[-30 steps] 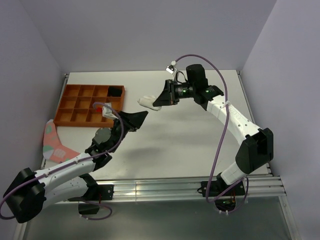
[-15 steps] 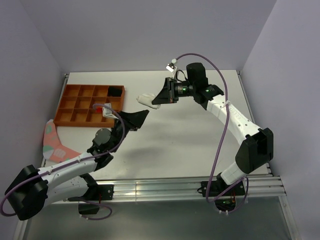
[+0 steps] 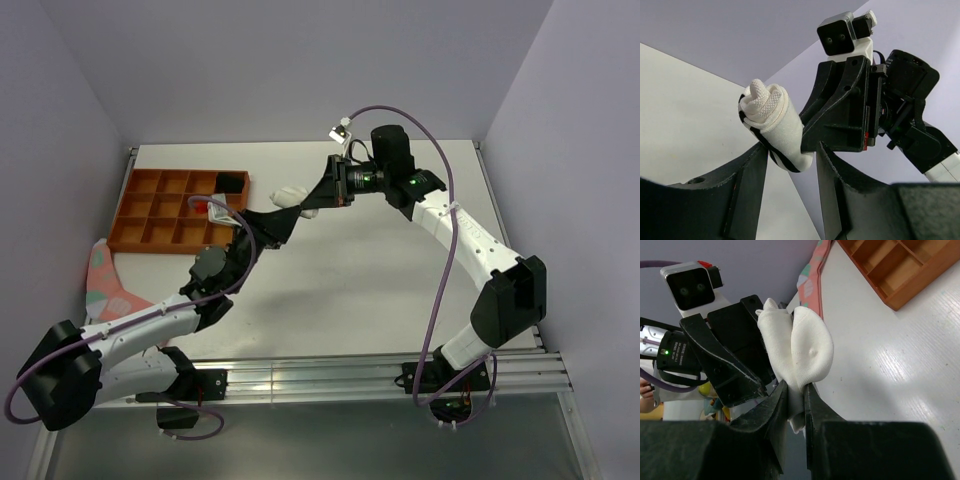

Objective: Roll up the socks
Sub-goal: Pick up the sock at the center of the board.

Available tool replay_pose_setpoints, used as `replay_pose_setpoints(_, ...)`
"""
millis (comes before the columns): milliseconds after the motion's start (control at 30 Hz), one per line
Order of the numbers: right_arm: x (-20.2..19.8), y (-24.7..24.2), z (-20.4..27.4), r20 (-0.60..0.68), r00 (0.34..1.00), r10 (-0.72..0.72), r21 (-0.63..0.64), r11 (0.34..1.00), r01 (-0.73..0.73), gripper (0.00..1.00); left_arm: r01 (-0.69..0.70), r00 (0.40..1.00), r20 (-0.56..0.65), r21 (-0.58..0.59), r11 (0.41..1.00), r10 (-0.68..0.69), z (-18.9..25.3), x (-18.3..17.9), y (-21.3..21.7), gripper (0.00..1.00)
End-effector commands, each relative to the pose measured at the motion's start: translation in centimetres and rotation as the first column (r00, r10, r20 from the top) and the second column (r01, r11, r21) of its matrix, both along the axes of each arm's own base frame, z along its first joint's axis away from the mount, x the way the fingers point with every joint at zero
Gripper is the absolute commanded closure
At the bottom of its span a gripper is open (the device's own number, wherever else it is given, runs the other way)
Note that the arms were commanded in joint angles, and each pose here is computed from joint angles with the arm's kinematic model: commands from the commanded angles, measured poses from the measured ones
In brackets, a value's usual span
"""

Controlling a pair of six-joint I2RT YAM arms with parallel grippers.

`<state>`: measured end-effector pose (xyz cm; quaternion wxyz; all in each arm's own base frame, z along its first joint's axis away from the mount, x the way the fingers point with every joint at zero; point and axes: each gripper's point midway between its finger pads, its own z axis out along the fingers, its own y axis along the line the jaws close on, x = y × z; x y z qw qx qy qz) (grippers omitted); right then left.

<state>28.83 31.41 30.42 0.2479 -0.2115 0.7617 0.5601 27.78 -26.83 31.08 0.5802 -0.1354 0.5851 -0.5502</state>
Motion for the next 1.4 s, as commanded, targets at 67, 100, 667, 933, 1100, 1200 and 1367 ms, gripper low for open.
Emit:
replay_pose_setpoints(67,-2.5,0.8,3.8,0.053,0.994,0.1,0.092,0.99,-0.104,1.0,-0.021,0.997,0.071,-0.04,0.999,0.024,3.2,0.3,0.1,0.52)
replay_pose_setpoints(100,-2.8,0.8,4.0,0.044,0.993,0.107,0.101,0.989,-0.111,1.0,-0.023,0.997,0.073,-0.041,0.999,0.026,3.2,0.3,0.1,0.52)
replay_pose_setpoints(667,-4.7,0.5,3.6,0.048,0.986,0.162,0.102,0.981,-0.166,1.0,-0.054,0.995,0.073,-0.105,0.993,0.061,3.4,1.0,1.4,0.57)
replay_pose_setpoints(933,-5.4,0.8,3.6,0.068,0.98,0.185,0.086,0.978,-0.19,1.0,-0.053,0.997,0.058,-0.106,0.993,0.059,3.0,1.4,1.1,0.73)
replay_pose_setpoints(1100,-5.0,0.6,2.4,0.097,0.979,0.177,0.023,0.983,-0.18,0.91,-0.05,0.997,0.047,-0.072,0.996,0.054,2.9,1.8,0.6,0.96)
replay_pose_setpoints(1200,-4.1,0.3,1.5,0.135,0.981,0.143,-0.031,0.99,-0.14,0.58,-0.052,0.998,0.042,-0.042,0.998,0.054,3.3,2.1,0.2,1.0)
replay_pose_setpoints(1367,-2.1,-1.5,1.4,0.265,0.964,0.035,-0.111,0.994,-0.005,0.36,-0.09,0.996,0.013,0.055,0.994,0.089,2.9,2.8,0.6,1.0)
